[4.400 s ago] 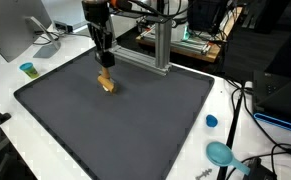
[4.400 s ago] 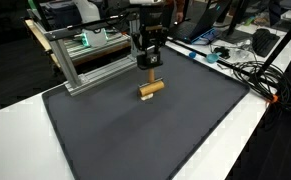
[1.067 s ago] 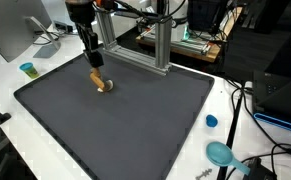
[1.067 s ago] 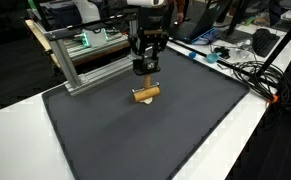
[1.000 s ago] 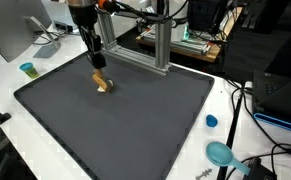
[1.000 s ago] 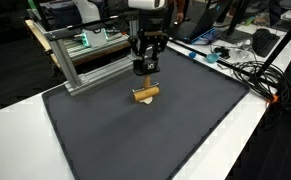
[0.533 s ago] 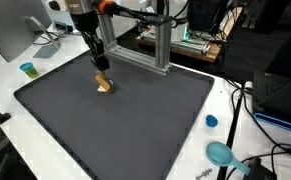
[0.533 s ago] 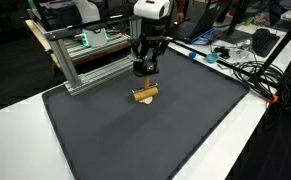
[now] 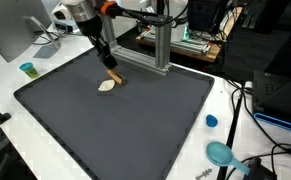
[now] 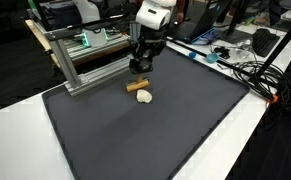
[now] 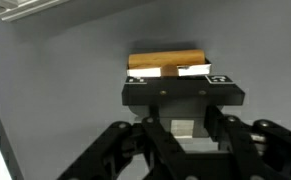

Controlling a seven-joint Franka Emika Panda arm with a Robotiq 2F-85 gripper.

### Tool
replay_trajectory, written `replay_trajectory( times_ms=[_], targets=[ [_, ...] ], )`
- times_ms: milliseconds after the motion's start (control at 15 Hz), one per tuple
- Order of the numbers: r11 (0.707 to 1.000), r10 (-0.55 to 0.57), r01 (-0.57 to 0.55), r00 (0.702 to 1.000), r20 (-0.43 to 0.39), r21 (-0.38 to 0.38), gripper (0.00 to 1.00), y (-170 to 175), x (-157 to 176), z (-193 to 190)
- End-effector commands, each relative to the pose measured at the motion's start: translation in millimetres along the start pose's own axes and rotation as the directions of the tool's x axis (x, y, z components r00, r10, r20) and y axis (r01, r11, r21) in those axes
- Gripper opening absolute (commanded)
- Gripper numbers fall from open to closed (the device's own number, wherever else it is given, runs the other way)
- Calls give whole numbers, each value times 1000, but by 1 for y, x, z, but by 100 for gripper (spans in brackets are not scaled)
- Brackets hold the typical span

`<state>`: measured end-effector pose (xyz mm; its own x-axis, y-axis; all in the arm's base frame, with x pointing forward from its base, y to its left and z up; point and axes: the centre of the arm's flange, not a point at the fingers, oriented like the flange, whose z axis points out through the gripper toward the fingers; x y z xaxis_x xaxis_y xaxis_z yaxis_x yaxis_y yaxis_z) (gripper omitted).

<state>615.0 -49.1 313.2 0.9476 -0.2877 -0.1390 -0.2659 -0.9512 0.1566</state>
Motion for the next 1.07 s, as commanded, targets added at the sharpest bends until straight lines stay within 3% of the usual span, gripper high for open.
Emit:
replay_trajectory(
  times_ms=[0, 267, 533, 733, 1000],
  targets=[
    [999, -48, 48, 998, 40, -7, 21, -3, -7, 11],
    [967, -253, 252, 966, -47, -29, 21, 3, -48, -34],
    [897, -440, 434, 895, -81, -82, 21, -3, -70, -58],
    [820, -571, 563, 815, -97, -99, 21, -19, -67, -77],
    [688, -724, 708, 684, -90, -158, 21, -40, -44, -90]
  ],
)
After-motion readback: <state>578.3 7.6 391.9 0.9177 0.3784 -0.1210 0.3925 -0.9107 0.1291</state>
